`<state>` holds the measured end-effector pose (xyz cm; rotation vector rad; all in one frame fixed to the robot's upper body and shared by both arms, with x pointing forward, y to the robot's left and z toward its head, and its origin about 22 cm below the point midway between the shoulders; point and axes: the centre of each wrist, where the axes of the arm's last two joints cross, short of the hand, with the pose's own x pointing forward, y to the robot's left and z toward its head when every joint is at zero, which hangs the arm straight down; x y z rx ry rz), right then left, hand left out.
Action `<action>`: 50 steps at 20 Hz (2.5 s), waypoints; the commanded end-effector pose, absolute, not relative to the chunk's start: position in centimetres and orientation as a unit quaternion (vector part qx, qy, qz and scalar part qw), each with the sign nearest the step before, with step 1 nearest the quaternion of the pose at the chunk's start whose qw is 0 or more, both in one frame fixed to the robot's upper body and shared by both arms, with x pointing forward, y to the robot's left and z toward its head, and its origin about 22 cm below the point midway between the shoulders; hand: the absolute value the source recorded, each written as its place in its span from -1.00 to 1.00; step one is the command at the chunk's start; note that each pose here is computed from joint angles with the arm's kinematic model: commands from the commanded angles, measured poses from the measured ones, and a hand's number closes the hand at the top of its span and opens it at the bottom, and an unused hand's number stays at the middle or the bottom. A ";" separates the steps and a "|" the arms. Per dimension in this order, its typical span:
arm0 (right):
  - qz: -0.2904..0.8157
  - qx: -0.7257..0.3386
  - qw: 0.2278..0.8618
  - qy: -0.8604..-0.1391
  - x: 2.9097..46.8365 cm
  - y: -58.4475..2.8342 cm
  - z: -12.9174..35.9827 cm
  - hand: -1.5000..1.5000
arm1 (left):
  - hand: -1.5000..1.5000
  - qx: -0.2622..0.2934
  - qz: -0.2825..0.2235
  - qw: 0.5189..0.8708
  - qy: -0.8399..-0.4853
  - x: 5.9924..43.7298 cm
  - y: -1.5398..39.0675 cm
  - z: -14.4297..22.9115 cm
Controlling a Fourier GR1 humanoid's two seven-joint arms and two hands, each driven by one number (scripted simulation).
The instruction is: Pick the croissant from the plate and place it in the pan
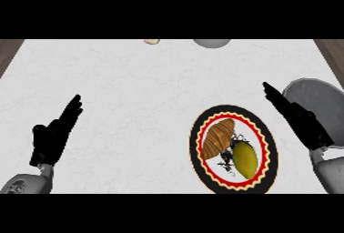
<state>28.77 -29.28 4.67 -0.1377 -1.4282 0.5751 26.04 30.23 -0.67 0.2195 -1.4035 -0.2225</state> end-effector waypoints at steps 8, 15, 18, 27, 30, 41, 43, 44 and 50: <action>-0.112 -0.183 0.635 -0.742 25.3 -30.6 2.9 1.00 | 0.00 0.016 -0.040 0.685 -0.728 25.8 25.3 -0.1; -0.046 -0.218 0.589 -0.777 13.8 -27.5 0.1 -1.00 | 0.00 -0.016 -0.047 0.661 -0.749 25.1 21.6 1.0; -0.025 -0.233 0.593 -0.770 11.9 -27.1 2.1 -1.00 | 0.00 -0.012 -0.049 0.659 -0.750 25.7 21.0 0.4; 0.124 -0.243 0.658 -0.702 16.1 -26.3 7.0 -1.00 | 0.00 -0.035 -0.057 0.661 -0.748 23.8 20.0 0.4; 0.179 -0.255 0.689 -0.654 18.5 -26.6 6.8 -1.00 | 0.00 -0.030 -0.060 0.661 -0.747 24.7 21.0 -0.3; 0.347 -0.276 0.731 -0.519 23.8 -20.6 5.5 -1.00 | 0.00 -0.032 -0.057 0.654 -0.753 25.3 20.7 -0.1; 0.350 -0.260 0.733 -0.522 24.7 -19.2 5.1 -1.00 | 0.00 -0.028 -0.056 0.658 -0.751 25.1 19.7 2.4; 0.354 -0.260 0.729 -0.524 23.0 -18.1 2.2 -1.00 | 0.00 -0.022 -0.057 0.657 -0.751 24.3 19.7 1.3; 0.335 -0.258 0.746 -0.515 24.4 -17.9 2.9 -1.00 | 0.00 -0.026 -0.055 0.661 -0.748 24.9 20.4 1.1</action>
